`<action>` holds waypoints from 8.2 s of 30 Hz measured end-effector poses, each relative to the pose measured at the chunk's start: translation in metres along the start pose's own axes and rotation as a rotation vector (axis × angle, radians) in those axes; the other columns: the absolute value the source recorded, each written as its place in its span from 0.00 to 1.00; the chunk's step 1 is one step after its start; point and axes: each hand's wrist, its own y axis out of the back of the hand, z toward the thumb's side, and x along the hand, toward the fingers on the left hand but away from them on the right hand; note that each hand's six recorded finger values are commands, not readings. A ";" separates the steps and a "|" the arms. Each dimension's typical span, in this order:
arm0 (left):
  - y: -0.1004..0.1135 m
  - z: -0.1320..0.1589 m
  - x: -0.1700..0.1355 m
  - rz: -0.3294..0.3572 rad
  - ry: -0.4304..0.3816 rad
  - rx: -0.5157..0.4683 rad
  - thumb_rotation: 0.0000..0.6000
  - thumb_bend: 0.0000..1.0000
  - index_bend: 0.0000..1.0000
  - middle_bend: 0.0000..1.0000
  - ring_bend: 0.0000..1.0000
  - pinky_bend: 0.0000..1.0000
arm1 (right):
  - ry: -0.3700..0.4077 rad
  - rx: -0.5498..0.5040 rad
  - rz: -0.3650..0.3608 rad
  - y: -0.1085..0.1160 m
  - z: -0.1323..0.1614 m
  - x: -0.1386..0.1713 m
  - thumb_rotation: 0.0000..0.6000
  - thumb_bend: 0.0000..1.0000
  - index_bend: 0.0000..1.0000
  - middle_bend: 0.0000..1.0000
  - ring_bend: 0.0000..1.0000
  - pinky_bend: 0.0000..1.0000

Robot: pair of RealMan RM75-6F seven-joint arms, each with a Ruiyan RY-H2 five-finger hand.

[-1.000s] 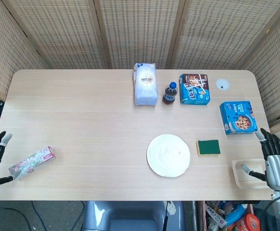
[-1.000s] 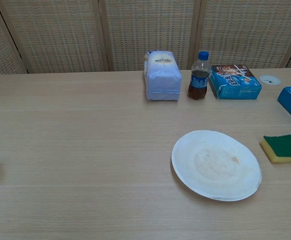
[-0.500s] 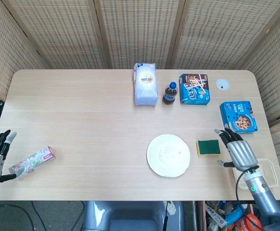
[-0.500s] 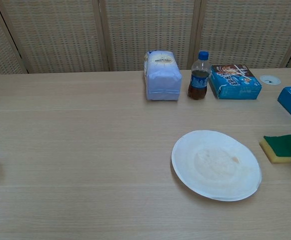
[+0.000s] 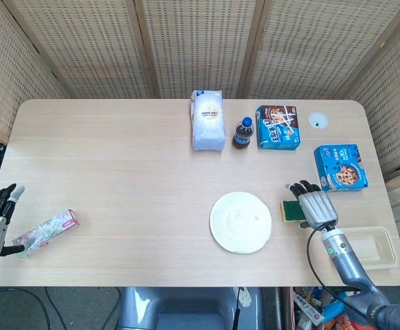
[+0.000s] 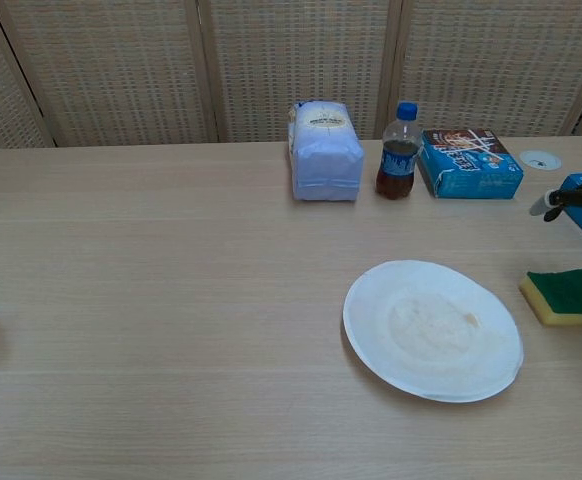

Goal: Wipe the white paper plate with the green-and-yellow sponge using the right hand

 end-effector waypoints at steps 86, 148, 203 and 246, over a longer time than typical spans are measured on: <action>-0.009 -0.002 0.016 -0.103 0.001 -0.054 1.00 0.00 0.00 0.00 0.00 0.00 | 0.221 1.088 0.059 -0.007 0.163 -0.027 1.00 0.60 0.53 0.57 0.48 0.67; -0.009 -0.006 0.017 -0.116 0.011 -0.075 1.00 0.00 0.00 0.00 0.00 0.00 | 0.249 1.172 0.001 -0.030 0.175 -0.034 1.00 0.61 0.58 0.62 0.51 0.69; -0.007 -0.010 0.018 -0.119 0.018 -0.086 1.00 0.00 0.00 0.00 0.00 0.00 | 0.251 1.088 -0.104 -0.017 0.174 -0.032 1.00 0.61 0.58 0.62 0.52 0.61; -0.011 -0.012 0.021 -0.143 0.028 -0.093 1.00 0.00 0.00 0.00 0.00 0.00 | 0.342 -0.355 0.151 0.001 0.159 -0.070 1.00 0.64 0.64 0.24 0.00 0.01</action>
